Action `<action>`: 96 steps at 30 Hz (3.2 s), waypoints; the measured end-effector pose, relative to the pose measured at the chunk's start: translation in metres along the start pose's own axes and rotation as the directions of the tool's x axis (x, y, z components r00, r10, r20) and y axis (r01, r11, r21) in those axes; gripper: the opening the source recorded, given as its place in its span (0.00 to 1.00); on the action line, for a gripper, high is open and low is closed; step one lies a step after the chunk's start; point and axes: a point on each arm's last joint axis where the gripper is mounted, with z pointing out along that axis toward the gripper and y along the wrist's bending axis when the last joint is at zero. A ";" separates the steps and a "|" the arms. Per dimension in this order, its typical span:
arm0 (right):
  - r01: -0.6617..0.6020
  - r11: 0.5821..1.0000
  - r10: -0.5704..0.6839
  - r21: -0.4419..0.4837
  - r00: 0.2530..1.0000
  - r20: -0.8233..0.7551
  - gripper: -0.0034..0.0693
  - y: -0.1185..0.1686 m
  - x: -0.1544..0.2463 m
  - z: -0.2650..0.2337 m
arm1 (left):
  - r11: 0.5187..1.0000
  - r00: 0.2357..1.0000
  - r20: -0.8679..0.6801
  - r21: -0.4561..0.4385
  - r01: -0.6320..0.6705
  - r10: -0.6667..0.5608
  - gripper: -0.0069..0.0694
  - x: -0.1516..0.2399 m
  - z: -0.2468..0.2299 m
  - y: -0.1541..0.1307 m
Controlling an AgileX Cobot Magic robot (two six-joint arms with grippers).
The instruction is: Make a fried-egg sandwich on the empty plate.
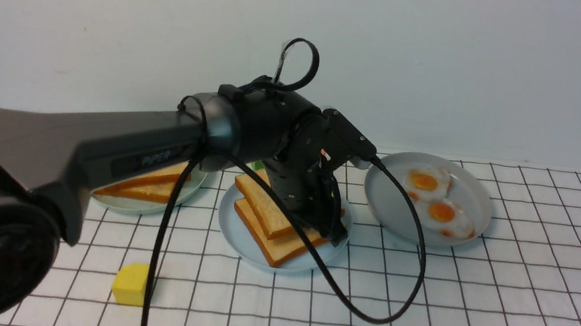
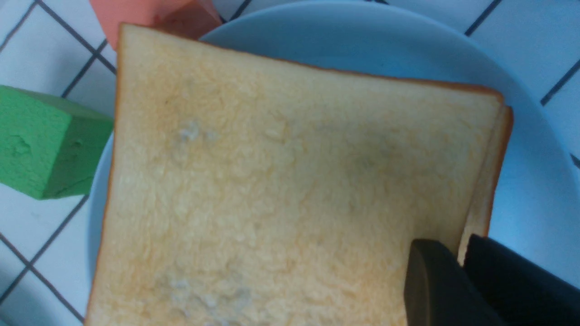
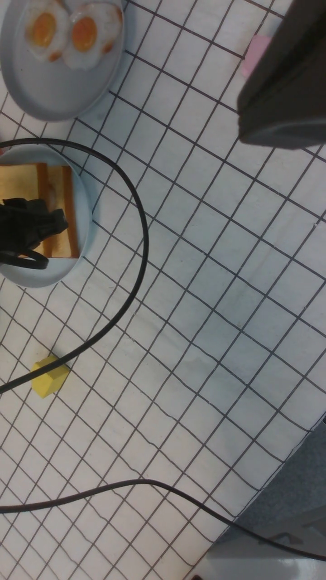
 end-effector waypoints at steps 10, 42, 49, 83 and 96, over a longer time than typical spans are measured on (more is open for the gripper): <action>0.000 1.000 0.000 0.000 1.000 -0.001 0.07 0.000 0.000 0.000 | 0.997 0.998 0.030 0.045 0.060 -0.062 0.48 -0.010 -0.063 -0.002; -0.089 0.996 0.089 -0.015 0.996 -0.017 0.07 -0.004 0.014 0.028 | 0.958 0.394 0.878 0.207 0.200 -0.272 0.07 0.300 -0.287 -0.068; -0.096 0.995 0.096 -0.018 0.994 -0.044 0.08 -0.003 0.016 0.028 | 0.960 0.464 0.845 0.190 0.204 -0.266 0.07 0.313 -0.259 -0.073; -0.527 0.707 0.265 0.471 0.815 0.515 0.08 -0.058 0.215 0.103 | 0.959 0.651 0.706 0.171 0.226 -0.279 0.08 0.329 -0.231 -0.078; -0.560 0.697 0.291 0.448 0.791 0.537 0.09 -0.059 0.215 0.103 | 0.959 0.669 0.689 0.168 0.227 -0.279 0.09 0.330 -0.230 -0.078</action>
